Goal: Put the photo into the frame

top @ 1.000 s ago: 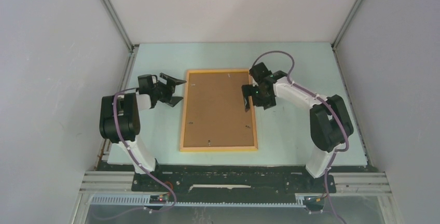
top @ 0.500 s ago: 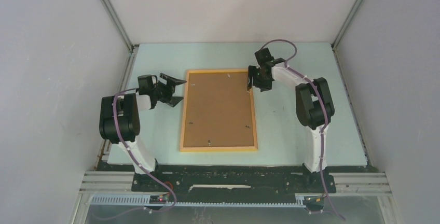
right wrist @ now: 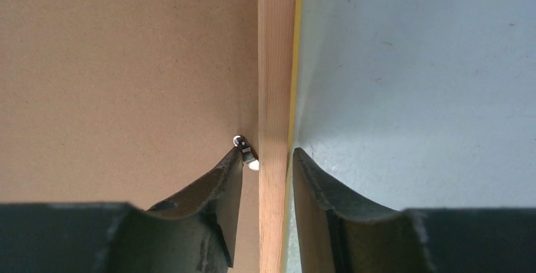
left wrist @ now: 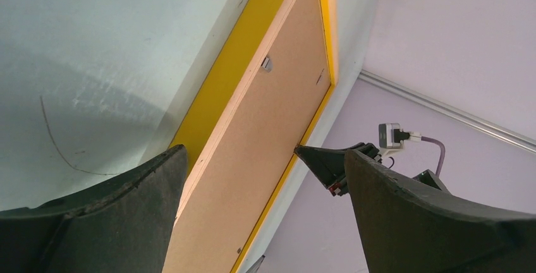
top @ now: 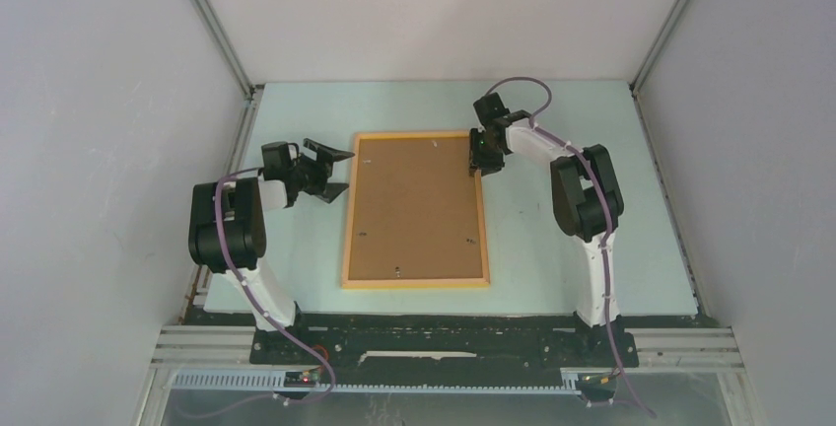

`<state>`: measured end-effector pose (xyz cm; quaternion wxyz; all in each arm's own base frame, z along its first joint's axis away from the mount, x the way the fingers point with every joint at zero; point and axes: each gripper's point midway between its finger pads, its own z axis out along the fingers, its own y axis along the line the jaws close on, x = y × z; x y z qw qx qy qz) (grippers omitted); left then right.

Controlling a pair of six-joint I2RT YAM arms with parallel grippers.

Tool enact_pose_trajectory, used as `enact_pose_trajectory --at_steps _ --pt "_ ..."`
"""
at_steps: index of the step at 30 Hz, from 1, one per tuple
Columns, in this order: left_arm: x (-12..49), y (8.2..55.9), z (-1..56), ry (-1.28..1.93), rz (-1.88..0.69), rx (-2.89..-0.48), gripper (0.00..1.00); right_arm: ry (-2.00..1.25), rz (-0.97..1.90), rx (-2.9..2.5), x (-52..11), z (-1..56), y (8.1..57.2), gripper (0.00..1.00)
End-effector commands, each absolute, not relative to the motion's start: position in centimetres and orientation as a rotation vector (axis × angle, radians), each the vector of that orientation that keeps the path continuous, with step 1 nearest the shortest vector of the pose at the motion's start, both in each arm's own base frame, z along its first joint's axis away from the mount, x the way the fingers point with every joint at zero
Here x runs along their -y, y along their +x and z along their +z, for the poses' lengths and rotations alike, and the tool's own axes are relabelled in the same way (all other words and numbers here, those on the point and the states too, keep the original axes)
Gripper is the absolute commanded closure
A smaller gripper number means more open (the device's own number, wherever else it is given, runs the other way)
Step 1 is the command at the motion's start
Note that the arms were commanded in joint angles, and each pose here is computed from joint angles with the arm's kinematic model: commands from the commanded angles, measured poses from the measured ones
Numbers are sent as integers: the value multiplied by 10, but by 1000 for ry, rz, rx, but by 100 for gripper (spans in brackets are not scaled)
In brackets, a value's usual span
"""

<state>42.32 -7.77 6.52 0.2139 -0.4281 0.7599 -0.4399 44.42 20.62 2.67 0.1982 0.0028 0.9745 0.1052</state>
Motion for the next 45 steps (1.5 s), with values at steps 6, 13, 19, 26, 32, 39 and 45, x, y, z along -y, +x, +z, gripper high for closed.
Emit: enact_pose_trajectory --at_steps 6,13,19,26,32,39,45 --pt "80 420 77 -1155 -1259 -2082 4 -12 232 -2763 -208 21 453 95" --pt "80 420 78 -1155 -1261 -2080 4 -143 268 -2724 -212 30 454 96" --pt "80 420 77 -1160 -1263 -2081 4 -171 312 -2656 -210 97 424 23" --pt "79 420 79 -1159 -1265 -2071 3 -306 318 -2752 -210 78 320 2" --pt "79 420 80 -1160 -1272 -2068 4 -424 253 -2791 -206 50 272 10" --pt "79 419 78 -1161 -1264 -2071 3 -393 270 -2802 -213 38 275 29" --pt "79 420 79 -1161 -1266 -2069 4 -399 282 -2827 -220 28 272 29"
